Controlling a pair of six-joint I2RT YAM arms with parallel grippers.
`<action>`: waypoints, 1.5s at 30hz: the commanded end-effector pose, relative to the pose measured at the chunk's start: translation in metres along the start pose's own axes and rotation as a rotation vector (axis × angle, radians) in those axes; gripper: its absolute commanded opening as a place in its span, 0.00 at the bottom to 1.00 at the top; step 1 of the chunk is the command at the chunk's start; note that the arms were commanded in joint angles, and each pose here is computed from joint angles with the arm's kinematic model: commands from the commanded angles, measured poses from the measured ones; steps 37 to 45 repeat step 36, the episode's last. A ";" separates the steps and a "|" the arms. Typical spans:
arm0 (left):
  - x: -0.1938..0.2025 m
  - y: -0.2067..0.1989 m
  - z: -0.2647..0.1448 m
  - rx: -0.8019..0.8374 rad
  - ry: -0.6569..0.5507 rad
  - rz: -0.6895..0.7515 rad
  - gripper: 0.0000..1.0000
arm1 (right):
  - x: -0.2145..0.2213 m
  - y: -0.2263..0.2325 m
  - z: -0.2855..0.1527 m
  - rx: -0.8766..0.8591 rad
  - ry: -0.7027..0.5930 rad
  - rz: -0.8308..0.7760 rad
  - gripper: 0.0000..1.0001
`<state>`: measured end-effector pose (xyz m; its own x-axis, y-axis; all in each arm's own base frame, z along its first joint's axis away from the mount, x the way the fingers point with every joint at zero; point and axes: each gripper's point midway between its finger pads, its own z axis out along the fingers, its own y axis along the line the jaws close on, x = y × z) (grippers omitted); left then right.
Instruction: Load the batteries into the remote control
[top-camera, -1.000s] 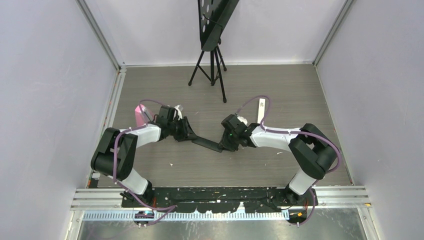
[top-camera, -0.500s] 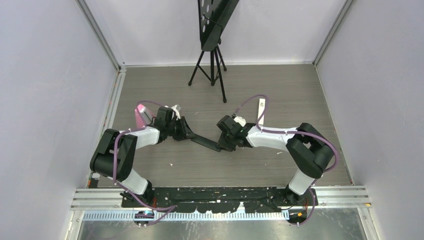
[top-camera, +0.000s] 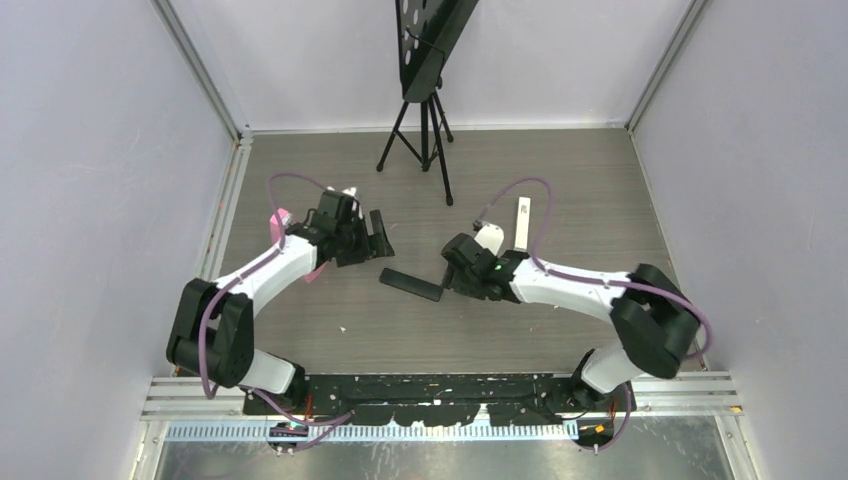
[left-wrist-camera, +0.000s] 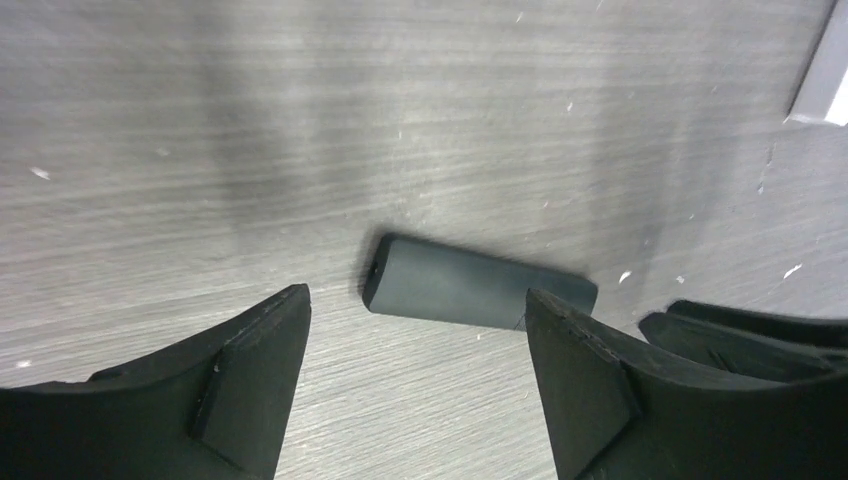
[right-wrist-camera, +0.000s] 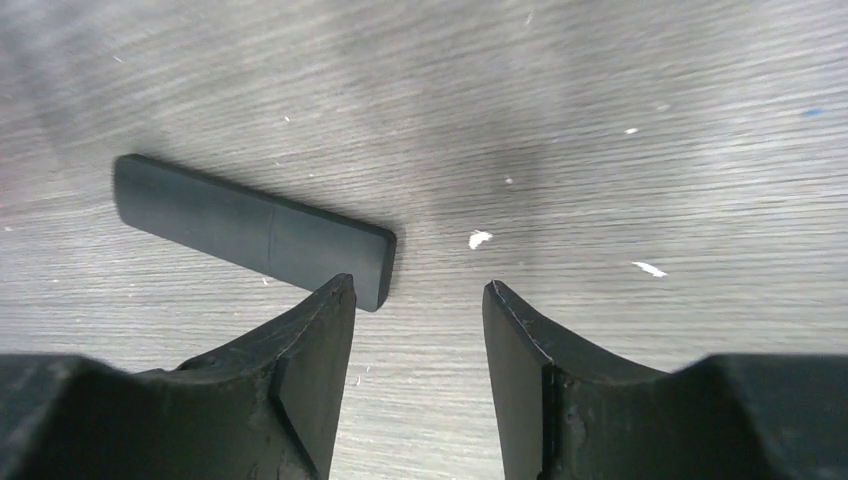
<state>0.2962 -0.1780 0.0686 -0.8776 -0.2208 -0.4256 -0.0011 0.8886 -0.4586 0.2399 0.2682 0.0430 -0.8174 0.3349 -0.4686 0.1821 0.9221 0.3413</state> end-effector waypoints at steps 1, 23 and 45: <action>-0.035 0.002 -0.041 -0.102 -0.101 0.069 0.83 | -0.049 -0.016 -0.043 0.036 -0.179 -0.029 0.58; -0.051 -0.031 -0.320 -0.013 -0.679 0.240 1.00 | -0.190 -0.219 -0.393 0.111 -1.015 0.200 0.88; -0.035 0.003 -0.361 -0.137 -0.793 0.215 1.00 | -0.187 -0.249 -0.418 0.037 -1.102 0.318 0.90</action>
